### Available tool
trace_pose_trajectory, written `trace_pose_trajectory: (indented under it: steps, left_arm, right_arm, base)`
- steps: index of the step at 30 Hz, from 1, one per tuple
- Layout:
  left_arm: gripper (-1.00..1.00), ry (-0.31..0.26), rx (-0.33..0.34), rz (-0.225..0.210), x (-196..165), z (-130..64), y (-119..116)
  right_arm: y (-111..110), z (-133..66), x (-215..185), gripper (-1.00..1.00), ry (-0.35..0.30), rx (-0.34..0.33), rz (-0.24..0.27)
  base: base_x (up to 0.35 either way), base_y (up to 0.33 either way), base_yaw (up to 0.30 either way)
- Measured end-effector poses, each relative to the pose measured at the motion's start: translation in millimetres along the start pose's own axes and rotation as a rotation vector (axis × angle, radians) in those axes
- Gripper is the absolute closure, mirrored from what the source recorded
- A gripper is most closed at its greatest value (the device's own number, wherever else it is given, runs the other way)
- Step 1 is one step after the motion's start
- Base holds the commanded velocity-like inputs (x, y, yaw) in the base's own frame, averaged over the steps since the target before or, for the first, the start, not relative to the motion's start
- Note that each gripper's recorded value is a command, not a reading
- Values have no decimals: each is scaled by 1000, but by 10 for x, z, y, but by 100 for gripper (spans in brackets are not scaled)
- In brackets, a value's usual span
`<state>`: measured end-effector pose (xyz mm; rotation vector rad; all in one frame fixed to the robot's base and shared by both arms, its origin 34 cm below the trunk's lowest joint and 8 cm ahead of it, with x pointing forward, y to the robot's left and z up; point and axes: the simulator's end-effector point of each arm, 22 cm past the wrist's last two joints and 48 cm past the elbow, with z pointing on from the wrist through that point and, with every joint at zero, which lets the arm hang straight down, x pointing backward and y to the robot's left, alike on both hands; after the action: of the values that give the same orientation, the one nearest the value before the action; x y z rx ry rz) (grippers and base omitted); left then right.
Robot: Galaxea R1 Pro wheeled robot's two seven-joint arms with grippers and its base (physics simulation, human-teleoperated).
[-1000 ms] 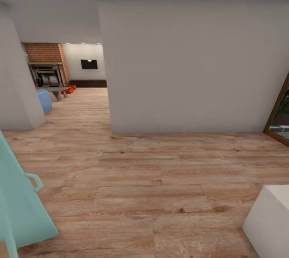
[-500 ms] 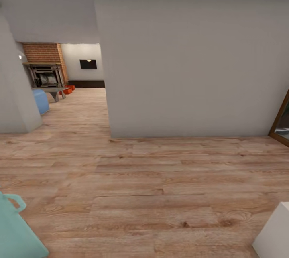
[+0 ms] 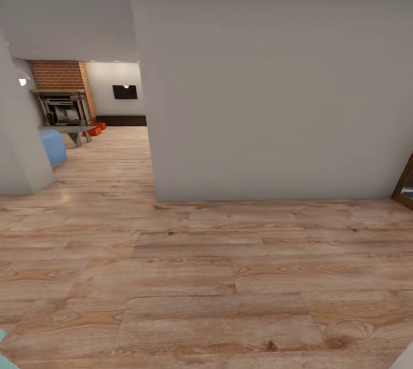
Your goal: Move the two storage containers from the living room to the garage. In the garage, place one container on the floor and stack the other container on top of it (either order is fine).
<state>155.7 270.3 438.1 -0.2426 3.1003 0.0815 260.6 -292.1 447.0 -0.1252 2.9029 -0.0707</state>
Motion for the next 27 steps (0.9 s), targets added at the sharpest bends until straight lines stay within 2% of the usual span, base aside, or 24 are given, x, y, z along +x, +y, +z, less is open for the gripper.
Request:
trace_pose_trajectory:
  steps: [27]
  left_arm:
    - [-100, -3, 0, -1, -9, 0, 1]
  right_arm:
    - [0, 0, 0, -100, 0, 0, 0]
  base:
    - [322, 0, 0]
